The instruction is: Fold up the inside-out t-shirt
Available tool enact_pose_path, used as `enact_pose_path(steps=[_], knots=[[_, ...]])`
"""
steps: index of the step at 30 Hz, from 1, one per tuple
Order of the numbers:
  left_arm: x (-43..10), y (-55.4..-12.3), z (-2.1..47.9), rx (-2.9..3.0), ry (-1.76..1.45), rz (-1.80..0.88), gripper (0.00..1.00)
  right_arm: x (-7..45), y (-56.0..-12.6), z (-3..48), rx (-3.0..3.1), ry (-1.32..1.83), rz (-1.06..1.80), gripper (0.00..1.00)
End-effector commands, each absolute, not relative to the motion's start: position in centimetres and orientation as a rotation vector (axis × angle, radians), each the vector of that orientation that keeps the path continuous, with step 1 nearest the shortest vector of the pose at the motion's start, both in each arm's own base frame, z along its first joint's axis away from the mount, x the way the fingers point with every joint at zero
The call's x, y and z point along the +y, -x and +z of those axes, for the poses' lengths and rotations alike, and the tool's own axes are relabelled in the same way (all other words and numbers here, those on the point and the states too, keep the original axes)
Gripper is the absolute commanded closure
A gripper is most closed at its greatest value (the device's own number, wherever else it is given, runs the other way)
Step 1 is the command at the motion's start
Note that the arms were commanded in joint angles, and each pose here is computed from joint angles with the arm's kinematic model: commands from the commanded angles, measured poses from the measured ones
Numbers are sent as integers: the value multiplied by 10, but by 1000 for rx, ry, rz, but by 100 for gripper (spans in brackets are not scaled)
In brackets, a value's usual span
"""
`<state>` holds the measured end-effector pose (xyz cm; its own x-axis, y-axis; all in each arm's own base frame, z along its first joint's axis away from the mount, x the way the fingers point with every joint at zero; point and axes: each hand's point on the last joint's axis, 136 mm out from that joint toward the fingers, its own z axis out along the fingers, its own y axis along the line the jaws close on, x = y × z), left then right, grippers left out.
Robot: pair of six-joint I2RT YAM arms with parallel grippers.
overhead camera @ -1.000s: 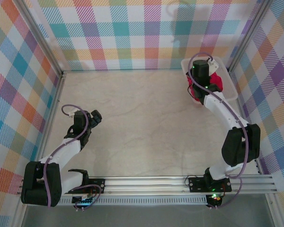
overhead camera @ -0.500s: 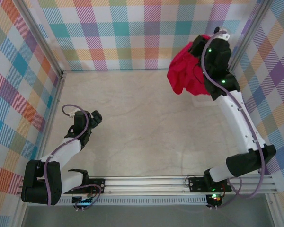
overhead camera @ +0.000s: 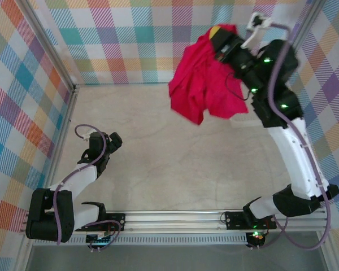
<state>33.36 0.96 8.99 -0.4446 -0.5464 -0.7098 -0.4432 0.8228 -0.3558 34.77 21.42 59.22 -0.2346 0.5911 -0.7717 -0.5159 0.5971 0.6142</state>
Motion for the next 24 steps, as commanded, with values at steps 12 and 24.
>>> enact_pose_path(steps=[12,24], knots=[[-13,-338,92,2258,764,-279,9,270,-439,285,2428,42,572,35],[-197,-287,132,2358,283,-785,16,202,-344,152,2579,-158,669,35]])
